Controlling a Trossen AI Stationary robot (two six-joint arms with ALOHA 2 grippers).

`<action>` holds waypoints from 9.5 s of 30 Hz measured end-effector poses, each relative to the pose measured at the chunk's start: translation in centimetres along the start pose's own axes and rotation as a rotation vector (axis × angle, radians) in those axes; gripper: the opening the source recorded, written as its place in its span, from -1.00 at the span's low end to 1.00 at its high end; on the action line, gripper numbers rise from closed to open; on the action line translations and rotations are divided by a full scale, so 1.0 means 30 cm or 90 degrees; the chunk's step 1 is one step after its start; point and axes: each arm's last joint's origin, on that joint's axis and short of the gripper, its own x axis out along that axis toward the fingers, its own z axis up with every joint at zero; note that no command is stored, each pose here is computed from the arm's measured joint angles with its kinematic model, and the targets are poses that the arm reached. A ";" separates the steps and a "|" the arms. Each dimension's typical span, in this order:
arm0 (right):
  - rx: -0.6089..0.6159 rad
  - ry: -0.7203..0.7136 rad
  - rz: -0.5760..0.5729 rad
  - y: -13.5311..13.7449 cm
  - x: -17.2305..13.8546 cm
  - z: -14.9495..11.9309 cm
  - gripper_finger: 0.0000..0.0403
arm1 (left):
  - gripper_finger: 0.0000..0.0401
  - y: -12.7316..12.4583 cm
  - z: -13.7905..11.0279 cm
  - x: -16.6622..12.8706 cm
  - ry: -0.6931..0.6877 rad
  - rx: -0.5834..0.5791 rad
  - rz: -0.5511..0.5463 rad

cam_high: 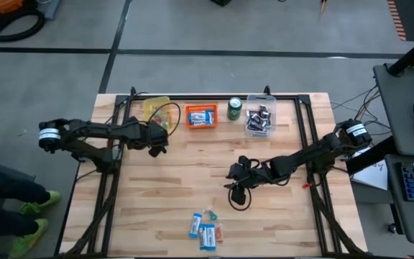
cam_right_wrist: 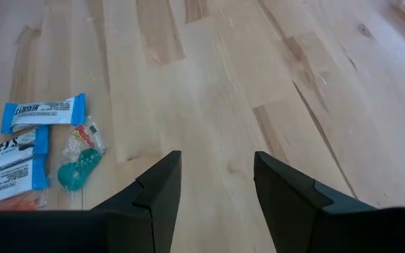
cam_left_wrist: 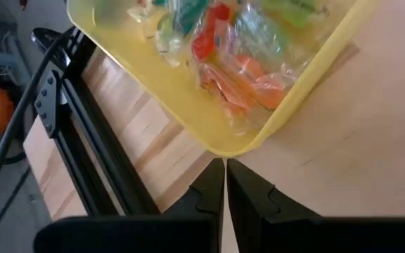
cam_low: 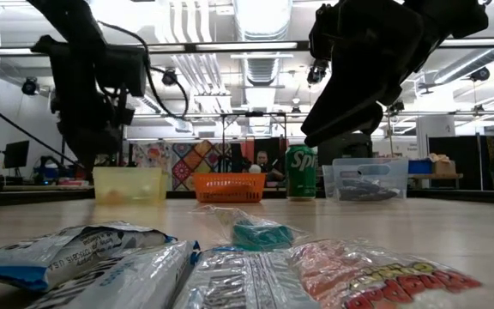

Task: Organize candy in baskets
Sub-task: Adjust the yellow bin, then put the blue gummy into the yellow bin, then put the white chocolate into the orange bin

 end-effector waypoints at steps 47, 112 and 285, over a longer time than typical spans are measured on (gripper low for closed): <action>-0.082 -0.101 0.158 0.157 -0.011 0.023 -0.17 | -0.99 -0.410 -0.331 -0.457 -0.281 0.238 -0.683; -0.205 -0.021 -0.171 0.456 0.158 0.080 -0.96 | -0.47 -0.538 -0.344 -0.516 -0.552 0.090 -0.654; -0.206 -0.021 -0.035 0.162 -0.301 -0.044 -0.24 | 0.23 -0.984 -0.238 -0.652 -0.040 -0.043 -0.351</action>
